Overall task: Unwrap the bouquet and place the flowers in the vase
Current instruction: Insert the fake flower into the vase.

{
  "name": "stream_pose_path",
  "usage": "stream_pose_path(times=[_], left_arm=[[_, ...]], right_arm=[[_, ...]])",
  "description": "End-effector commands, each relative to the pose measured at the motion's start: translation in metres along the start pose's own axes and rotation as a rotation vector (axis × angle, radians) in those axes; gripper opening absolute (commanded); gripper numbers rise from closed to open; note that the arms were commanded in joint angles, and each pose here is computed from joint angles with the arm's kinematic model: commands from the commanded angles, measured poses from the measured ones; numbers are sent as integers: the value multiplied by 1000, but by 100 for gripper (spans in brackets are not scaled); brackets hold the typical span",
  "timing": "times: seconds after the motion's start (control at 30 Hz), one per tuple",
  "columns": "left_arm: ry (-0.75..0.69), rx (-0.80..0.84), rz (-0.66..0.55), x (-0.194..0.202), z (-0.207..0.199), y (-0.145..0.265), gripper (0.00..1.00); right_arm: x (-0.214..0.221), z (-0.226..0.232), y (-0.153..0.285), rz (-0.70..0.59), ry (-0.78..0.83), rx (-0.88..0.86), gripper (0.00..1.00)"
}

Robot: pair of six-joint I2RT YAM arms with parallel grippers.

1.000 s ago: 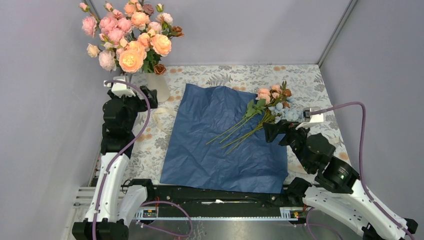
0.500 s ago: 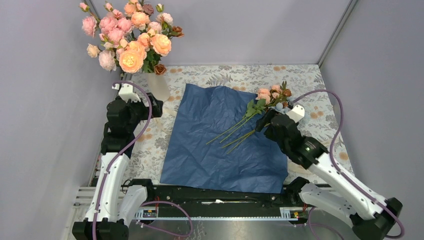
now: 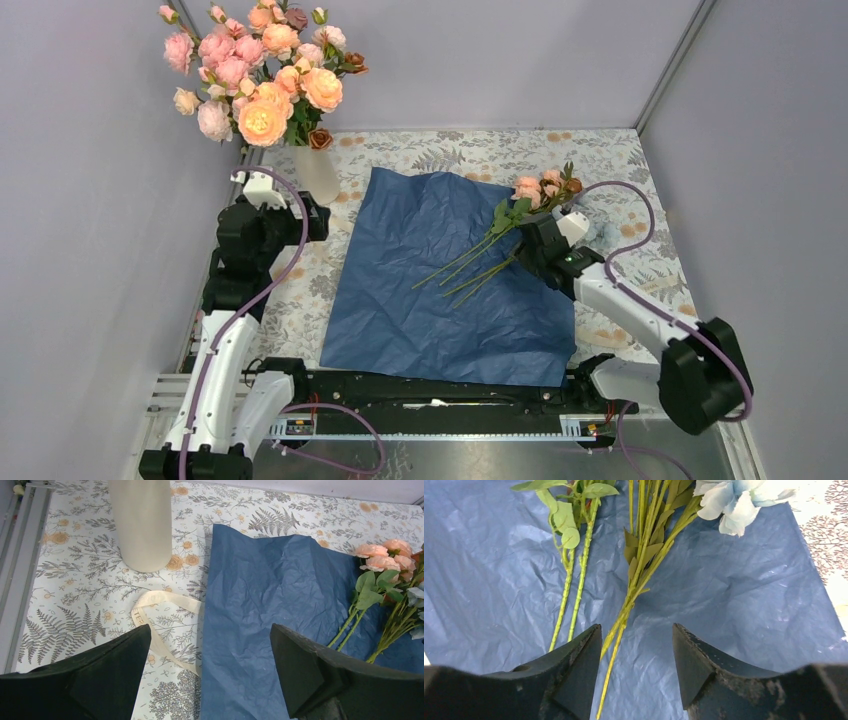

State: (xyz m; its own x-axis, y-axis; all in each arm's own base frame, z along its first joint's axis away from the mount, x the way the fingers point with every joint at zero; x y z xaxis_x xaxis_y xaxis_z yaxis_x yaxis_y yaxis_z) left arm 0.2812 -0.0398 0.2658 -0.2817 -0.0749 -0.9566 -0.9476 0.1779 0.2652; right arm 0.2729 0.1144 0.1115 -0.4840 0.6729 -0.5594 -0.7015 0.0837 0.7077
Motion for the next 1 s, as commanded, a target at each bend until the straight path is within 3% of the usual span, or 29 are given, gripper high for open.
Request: stream_pose_path(times=[0.0, 0.23, 0.53, 0.97], left_arm=[[-30, -10, -40, -9, 0, 2, 99], [-37, -2, -33, -8, -3, 2, 99], [-37, -3, -27, -6, -3, 1, 99], [-36, -2, -20, -5, -3, -1, 99]], right_arm=[[-5, 8, -22, -31, -73, 11, 57], [-3, -1, -47, -57, -88, 87, 43], [2, -10, -65, -57, -100, 132, 32], [-5, -6, -73, -83, -122, 114, 30]])
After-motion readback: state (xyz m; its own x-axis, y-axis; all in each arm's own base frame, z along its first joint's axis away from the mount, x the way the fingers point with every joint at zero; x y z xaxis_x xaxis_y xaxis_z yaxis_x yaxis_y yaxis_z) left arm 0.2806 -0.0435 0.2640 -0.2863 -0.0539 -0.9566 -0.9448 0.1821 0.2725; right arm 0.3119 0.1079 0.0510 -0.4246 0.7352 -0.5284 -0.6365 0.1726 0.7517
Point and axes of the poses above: each gripper's point midway between its finger pads, its own y axis back along the fingers, its own z axis along the line the jaws close on, x = y × z, the point moved 2 cm from there along y, back along the fingers, and after that the axes turned 6 degrees about -y, right-handed, at the moved point
